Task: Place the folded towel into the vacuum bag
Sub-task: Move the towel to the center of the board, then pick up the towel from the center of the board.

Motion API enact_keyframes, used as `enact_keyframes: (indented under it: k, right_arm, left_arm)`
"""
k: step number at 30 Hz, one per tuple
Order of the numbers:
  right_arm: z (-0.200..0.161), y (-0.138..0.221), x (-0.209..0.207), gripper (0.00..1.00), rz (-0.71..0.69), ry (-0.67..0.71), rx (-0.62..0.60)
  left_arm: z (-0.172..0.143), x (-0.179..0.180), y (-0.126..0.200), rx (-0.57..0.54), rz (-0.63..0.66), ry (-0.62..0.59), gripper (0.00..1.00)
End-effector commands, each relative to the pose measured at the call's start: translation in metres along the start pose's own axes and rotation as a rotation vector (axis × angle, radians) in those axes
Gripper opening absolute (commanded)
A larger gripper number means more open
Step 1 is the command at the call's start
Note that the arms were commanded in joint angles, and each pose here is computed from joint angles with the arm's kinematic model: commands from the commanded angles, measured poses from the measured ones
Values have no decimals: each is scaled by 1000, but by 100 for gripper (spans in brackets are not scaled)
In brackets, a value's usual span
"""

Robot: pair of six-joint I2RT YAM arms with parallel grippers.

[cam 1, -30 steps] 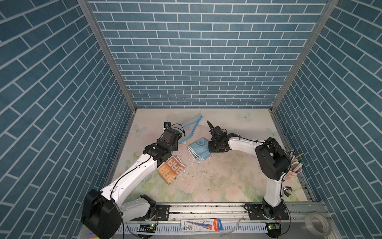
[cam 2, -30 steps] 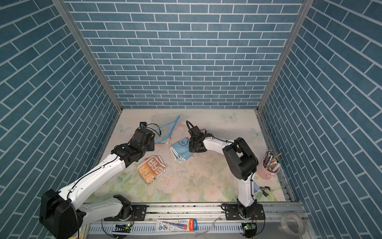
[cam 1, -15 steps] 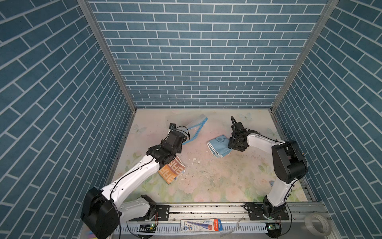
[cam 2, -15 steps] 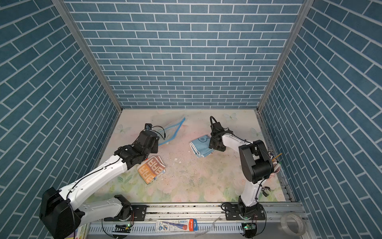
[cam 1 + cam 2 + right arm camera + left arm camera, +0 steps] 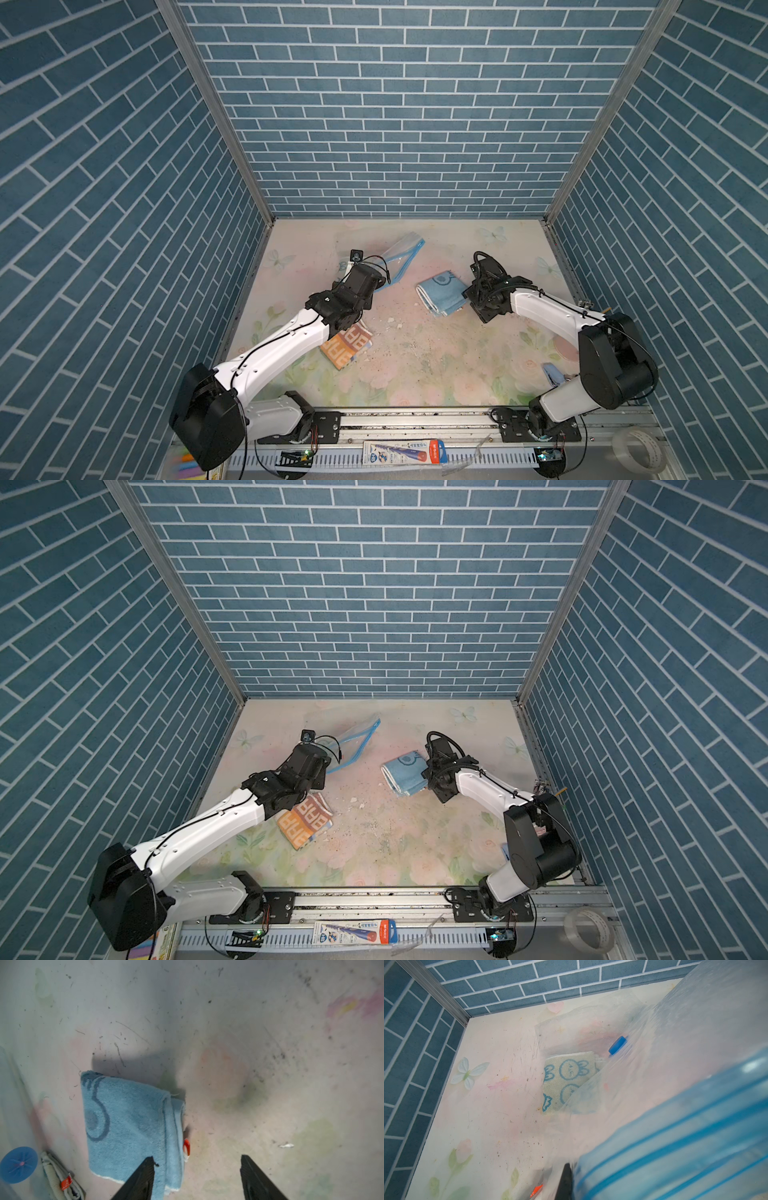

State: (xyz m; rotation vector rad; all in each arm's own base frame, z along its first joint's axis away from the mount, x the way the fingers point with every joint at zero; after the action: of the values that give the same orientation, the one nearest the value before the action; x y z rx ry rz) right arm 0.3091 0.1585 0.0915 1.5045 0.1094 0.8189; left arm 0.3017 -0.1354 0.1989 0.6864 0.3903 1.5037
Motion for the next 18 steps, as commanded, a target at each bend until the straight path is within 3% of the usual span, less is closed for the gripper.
enact_keyframes:
  k: [1,9,18]
  right_arm:
    - [-3,3,23,69,28,-176,-6]
    - [-23,-20,29,69,-34,-208,41]
    - [-31,-26,17,69,-83,-220,16]
  left_arm:
    - [12,2,4,-43,13,25,0]
    - [11,1,3,-45,13,27,0]
    - [9,-3,-2,-34,4,25,0]
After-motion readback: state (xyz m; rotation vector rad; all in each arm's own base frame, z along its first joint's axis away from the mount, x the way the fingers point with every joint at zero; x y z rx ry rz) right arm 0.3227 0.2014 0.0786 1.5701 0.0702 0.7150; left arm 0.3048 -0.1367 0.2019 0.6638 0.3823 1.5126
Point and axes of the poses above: each gripper's point midway between its finger pads, its own y axis back along the fingers, its own x axis along the line the jaws close on, z = x × y, the point moved 2 cm from there along y, back along the fingers, and after that the axes turned 4 degrees about -y, right-handed, at the moved point
